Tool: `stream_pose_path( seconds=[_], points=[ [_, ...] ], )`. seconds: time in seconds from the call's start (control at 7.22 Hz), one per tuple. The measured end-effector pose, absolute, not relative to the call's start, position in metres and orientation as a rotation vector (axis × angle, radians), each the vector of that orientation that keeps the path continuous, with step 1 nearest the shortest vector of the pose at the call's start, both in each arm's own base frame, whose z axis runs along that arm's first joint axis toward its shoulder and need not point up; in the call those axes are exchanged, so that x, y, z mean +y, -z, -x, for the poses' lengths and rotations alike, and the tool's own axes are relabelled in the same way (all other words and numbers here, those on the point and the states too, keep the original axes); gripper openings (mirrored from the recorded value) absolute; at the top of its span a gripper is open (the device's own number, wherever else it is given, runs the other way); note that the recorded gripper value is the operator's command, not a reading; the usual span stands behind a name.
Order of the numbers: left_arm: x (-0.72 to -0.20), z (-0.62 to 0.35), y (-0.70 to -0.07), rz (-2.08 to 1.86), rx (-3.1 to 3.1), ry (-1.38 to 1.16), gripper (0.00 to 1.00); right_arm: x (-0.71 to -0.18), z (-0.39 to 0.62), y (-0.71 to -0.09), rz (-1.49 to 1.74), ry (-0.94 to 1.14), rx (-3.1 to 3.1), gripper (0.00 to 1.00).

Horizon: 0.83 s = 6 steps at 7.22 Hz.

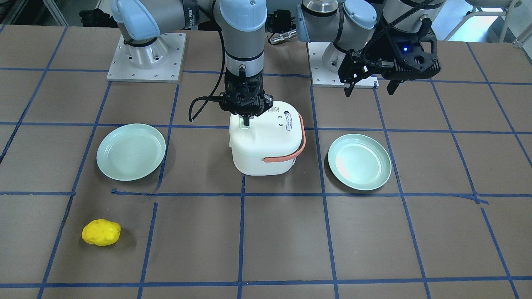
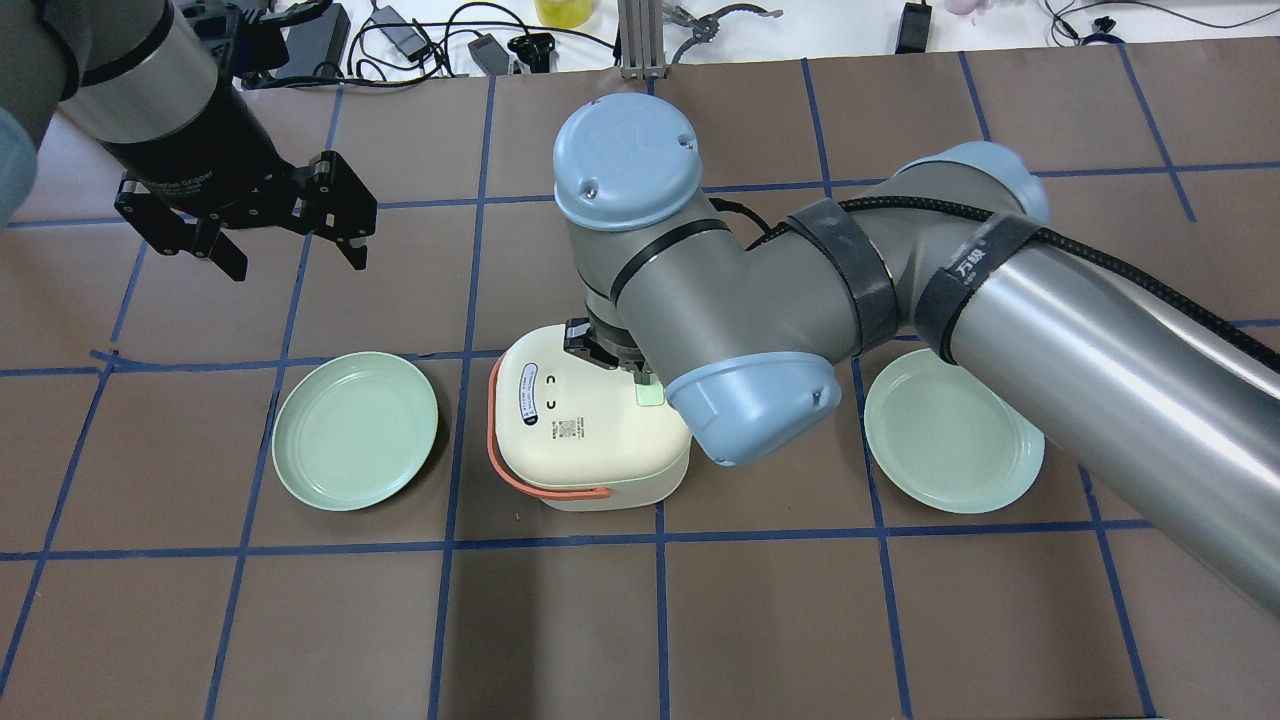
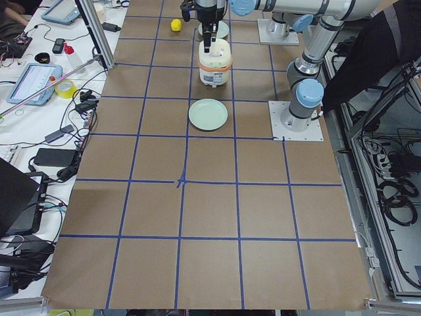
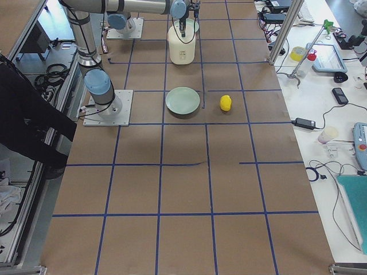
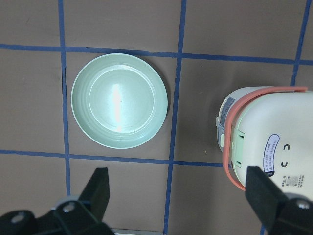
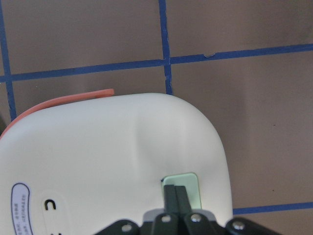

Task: Press rice cooker button
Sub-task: 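Press down on the green button with the closed right gripper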

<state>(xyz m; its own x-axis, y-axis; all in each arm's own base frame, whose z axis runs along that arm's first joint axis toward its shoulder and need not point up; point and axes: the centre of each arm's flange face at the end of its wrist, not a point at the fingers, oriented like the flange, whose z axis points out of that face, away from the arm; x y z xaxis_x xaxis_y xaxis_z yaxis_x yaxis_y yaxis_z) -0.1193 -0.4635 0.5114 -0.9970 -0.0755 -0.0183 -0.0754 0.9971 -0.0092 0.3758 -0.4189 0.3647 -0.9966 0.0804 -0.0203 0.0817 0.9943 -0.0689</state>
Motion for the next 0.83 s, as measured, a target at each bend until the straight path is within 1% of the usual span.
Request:
stream_pose_path(
  seconds=[0.83],
  points=[
    [-0.4635,0.1193,-0.5114,0.117,3.121,0.013,1.00,-0.4177,-0.3749,-0.3608,-0.126,0.099,3.129,0.00]
  ],
)
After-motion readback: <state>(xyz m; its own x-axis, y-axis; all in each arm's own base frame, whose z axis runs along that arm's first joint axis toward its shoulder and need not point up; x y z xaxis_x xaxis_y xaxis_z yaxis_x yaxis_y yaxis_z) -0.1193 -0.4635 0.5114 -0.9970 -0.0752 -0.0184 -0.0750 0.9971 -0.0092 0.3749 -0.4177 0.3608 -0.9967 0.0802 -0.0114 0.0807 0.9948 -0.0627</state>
